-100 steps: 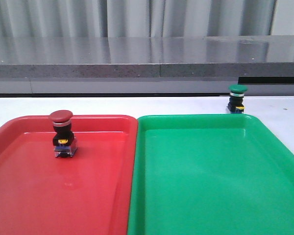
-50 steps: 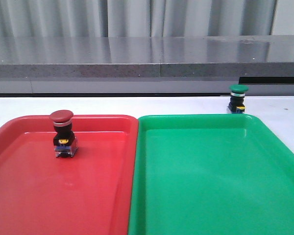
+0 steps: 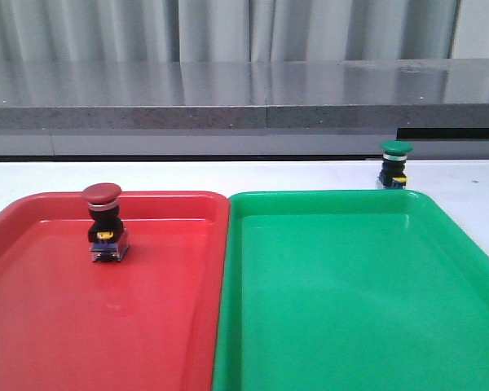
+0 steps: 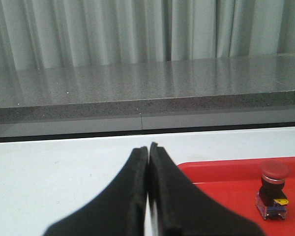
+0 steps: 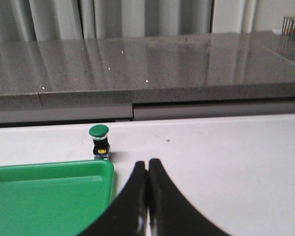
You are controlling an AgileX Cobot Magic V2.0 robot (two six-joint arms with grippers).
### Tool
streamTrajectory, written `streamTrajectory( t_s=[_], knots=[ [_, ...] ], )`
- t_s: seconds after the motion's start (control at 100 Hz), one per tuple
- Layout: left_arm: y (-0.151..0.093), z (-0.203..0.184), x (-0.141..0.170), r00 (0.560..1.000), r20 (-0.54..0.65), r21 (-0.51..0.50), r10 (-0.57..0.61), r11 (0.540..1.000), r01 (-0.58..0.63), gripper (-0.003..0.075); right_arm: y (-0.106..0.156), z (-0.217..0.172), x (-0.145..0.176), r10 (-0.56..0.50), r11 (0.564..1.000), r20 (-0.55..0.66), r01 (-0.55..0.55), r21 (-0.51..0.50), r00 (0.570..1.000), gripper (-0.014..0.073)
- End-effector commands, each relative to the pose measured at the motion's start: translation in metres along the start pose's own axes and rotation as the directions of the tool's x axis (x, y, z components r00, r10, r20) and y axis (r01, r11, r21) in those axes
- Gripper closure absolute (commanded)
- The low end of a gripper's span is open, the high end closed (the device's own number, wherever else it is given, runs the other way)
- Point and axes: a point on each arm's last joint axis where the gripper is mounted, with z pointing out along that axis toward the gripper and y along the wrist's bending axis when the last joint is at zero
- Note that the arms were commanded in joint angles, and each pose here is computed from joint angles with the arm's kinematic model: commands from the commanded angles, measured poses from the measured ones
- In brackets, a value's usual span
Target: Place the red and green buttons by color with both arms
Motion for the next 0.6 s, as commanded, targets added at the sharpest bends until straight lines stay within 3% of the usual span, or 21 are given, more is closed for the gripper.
streamTrajectory(
  t_s=[0.0, 0.25, 0.59],
  knots=[
    [-0.002, -0.002, 0.001, 0.997, 0.081, 0.019, -0.008, 1.000, 0.006, 0.0739, 0.002, 0.009, -0.033, -0.001, 1.000, -0.013, 0.001, 0.007, 1.000, 0.0662],
    [-0.002, -0.002, 0.001, 0.997, 0.081, 0.019, -0.008, 1.000, 0.006, 0.0739, 0.005, 0.050, -0.071, 0.013, 0.999, -0.226, -0.005, 0.034, 0.974, 0.0662],
    [-0.002, -0.002, 0.001, 0.997, 0.081, 0.019, -0.008, 1.000, 0.006, 0.0739, 0.008, 0.077, -0.074, 0.043, 0.999, -0.301, -0.034, 0.036, 0.953, 0.0662]
  ],
)
